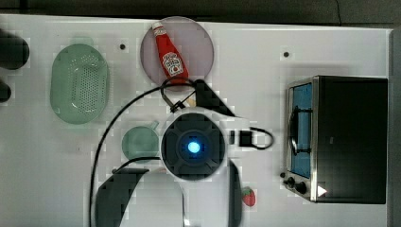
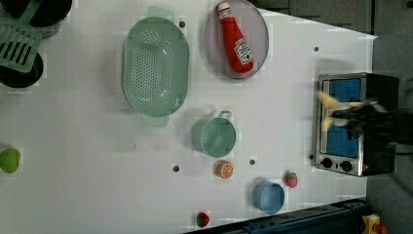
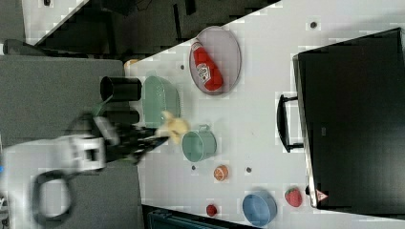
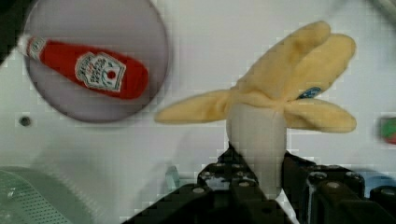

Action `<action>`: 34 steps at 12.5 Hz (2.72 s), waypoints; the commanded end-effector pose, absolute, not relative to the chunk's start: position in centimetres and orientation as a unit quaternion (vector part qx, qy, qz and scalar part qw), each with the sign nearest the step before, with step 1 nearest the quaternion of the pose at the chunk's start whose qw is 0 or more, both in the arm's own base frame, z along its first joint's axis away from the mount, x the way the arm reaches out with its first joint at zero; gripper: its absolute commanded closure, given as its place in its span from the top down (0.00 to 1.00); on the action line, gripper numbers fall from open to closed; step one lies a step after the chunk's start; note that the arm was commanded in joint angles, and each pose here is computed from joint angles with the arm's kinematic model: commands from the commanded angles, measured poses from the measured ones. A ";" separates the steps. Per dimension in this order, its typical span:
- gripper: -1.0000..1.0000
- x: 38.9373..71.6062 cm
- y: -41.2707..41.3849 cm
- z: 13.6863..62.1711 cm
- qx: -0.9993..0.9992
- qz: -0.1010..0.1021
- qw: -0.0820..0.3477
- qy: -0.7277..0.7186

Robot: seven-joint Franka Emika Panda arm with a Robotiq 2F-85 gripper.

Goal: Pick banana from table and place on oven.

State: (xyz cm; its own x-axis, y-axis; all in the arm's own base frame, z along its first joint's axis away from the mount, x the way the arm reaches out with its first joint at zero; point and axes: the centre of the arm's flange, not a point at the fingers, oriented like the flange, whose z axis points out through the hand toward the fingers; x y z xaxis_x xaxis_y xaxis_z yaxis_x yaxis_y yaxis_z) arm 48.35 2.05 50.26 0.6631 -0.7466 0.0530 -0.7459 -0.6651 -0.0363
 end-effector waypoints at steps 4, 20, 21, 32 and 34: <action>0.25 48.3 -9.7 56.8 -0.894 -0.024 0.015 0.448; 0.27 46.0 -37.6 40.6 -0.966 -0.015 -0.081 0.245; 0.37 46.0 -37.7 40.5 -0.966 -0.014 -0.082 0.245; 1.00 48.4 -34.7 50.3 -0.973 -0.037 -0.061 0.218; 1.00 49.0 -31.6 54.6 -0.976 -0.034 -0.040 0.213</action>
